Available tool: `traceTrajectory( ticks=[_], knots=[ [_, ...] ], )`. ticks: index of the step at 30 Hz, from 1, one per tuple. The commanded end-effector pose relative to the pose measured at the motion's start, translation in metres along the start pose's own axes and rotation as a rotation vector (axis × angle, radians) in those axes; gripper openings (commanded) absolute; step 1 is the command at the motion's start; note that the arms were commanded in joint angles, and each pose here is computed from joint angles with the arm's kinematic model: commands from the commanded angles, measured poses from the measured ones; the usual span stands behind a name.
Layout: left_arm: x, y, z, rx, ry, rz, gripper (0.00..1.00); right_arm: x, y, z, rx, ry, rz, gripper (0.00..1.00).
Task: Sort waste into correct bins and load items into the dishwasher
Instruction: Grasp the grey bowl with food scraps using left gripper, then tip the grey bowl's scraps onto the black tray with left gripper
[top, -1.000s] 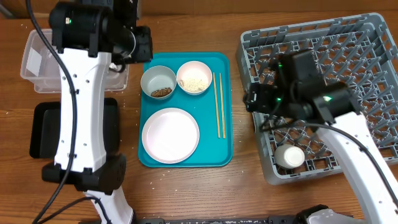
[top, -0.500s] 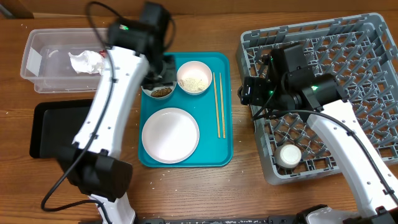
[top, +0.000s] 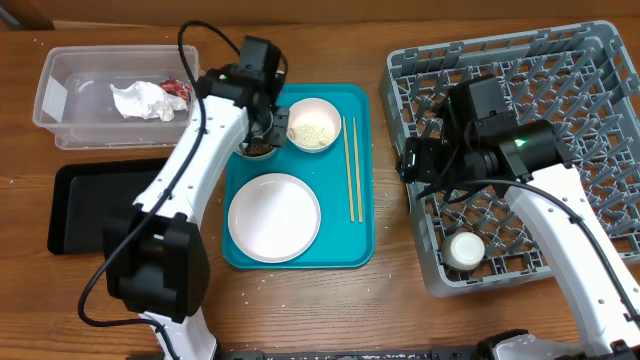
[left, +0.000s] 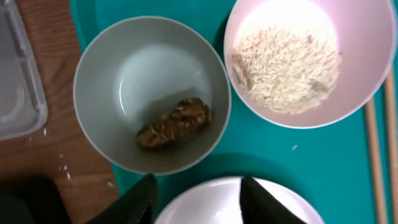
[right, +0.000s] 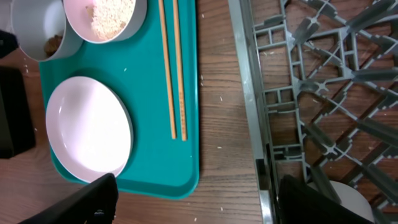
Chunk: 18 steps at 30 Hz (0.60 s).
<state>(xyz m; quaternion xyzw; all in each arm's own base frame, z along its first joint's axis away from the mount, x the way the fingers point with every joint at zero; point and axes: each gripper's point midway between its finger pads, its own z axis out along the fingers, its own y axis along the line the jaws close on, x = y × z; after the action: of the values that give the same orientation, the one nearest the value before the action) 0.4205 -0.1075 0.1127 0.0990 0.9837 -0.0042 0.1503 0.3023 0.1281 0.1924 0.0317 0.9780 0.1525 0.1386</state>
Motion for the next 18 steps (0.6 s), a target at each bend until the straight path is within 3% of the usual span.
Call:
traceTrajectory(
  ticks=[1, 13, 16, 18],
  knots=[
    [0.011, -0.009, 0.007, 0.036, 0.008, 0.196, 0.51, -0.004, 0.003, -0.013, -0.013, -0.039, -0.030, 0.85],
    [0.027, -0.011, 0.068, 0.043, 0.080, 0.318, 0.50, -0.004, 0.003, -0.013, -0.013, -0.039, -0.031, 0.86],
    [0.030, -0.011, 0.083, 0.045, 0.101, 0.317, 0.39, -0.004, 0.002, -0.013, -0.006, -0.042, -0.030, 0.86],
    [0.031, -0.011, 0.086, 0.044, 0.108, 0.317, 0.24, -0.005, 0.001, -0.013, 0.002, -0.045, -0.030, 0.86]
  ],
)
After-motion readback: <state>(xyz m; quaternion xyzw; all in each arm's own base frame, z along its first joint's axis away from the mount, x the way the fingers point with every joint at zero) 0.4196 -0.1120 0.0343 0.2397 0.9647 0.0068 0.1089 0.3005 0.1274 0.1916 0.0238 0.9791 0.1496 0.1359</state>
